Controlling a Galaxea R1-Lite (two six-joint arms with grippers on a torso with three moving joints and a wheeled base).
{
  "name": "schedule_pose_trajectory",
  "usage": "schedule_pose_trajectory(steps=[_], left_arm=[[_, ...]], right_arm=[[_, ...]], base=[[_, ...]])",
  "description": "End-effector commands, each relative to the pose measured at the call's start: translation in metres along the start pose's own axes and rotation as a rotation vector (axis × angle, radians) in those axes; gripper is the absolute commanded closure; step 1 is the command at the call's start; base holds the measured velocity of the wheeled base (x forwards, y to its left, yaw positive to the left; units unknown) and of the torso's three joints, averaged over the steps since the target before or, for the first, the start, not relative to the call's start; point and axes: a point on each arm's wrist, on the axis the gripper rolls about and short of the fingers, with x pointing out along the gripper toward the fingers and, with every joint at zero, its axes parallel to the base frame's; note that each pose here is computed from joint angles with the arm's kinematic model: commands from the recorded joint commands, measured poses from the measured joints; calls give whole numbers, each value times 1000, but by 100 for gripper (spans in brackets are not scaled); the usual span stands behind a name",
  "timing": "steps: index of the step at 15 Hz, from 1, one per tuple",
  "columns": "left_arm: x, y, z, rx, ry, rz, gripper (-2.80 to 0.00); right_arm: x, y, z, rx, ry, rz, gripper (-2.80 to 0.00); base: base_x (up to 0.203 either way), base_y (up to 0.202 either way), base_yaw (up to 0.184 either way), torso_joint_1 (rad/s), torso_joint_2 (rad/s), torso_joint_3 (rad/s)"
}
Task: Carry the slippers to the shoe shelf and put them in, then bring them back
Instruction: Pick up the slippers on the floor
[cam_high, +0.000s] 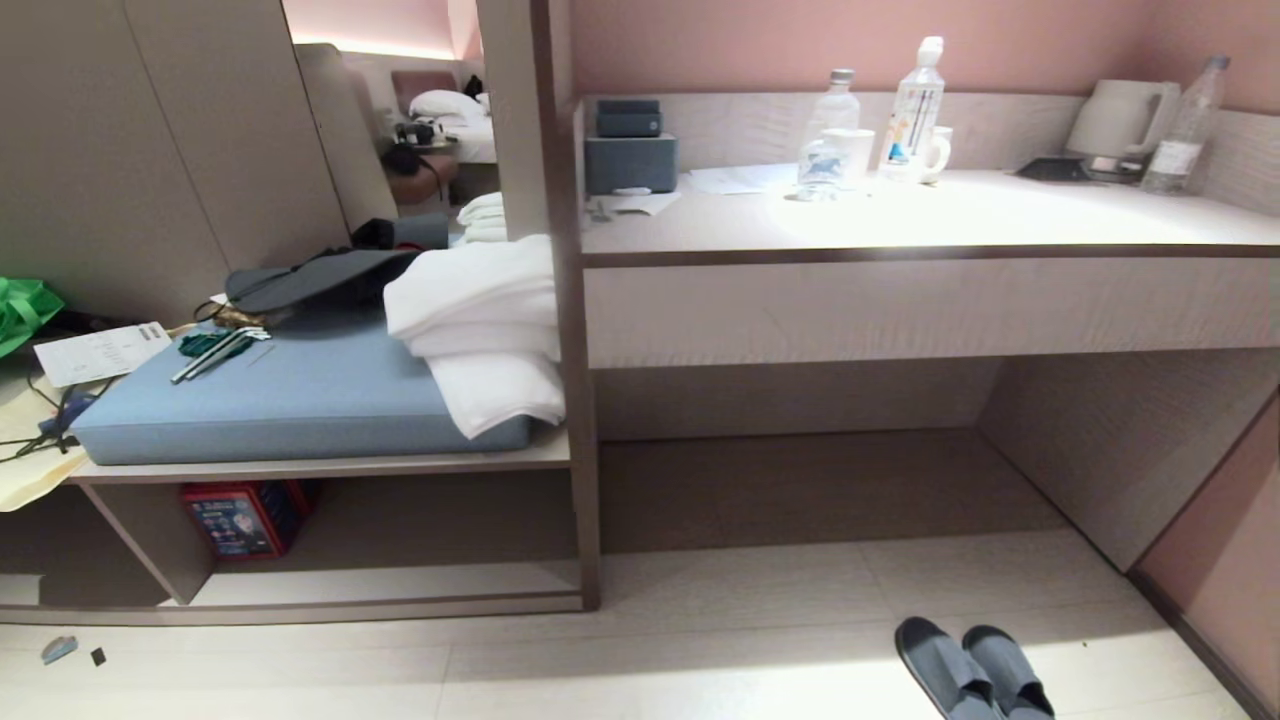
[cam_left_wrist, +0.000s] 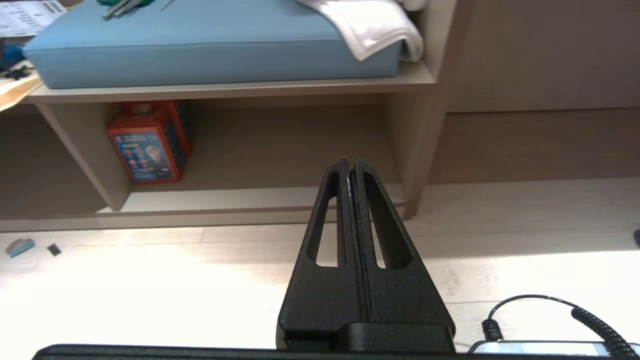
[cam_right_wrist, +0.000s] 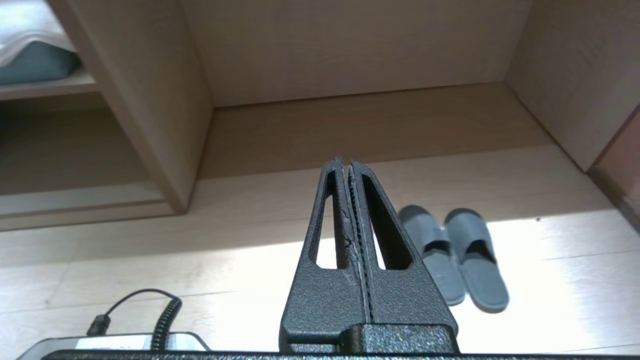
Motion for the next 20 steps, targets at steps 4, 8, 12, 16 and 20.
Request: schedule_pose_trajectory(steps=[4, 8, 12, 16, 20], left_arm=[[0, 0, 0, 0, -1, 0, 0], [0, 0, 0, 0, 0, 0, 0], [0, 0, 0, -1, 0, 0, 0], [0, 0, 0, 0, -1, 0, 0], [0, 0, 0, 0, -1, 0, 0]], right_arm=[[0, 0, 0, 2, 2, 0, 0], [0, 0, -1, 3, 3, 0, 0], [0, 0, 0, 5, 2, 0, 0], [0, 0, 0, 6, 2, 0, 0], [0, 0, -1, 7, 3, 0, 0]], base=[[0, -197, 0, 3, -1, 2], [0, -196, 2, 0, 2, 4], [0, -196, 1, 3, 2, 0], [0, -198, 1, 2, 2, 4], [0, -193, 1, 3, 3, 3]])
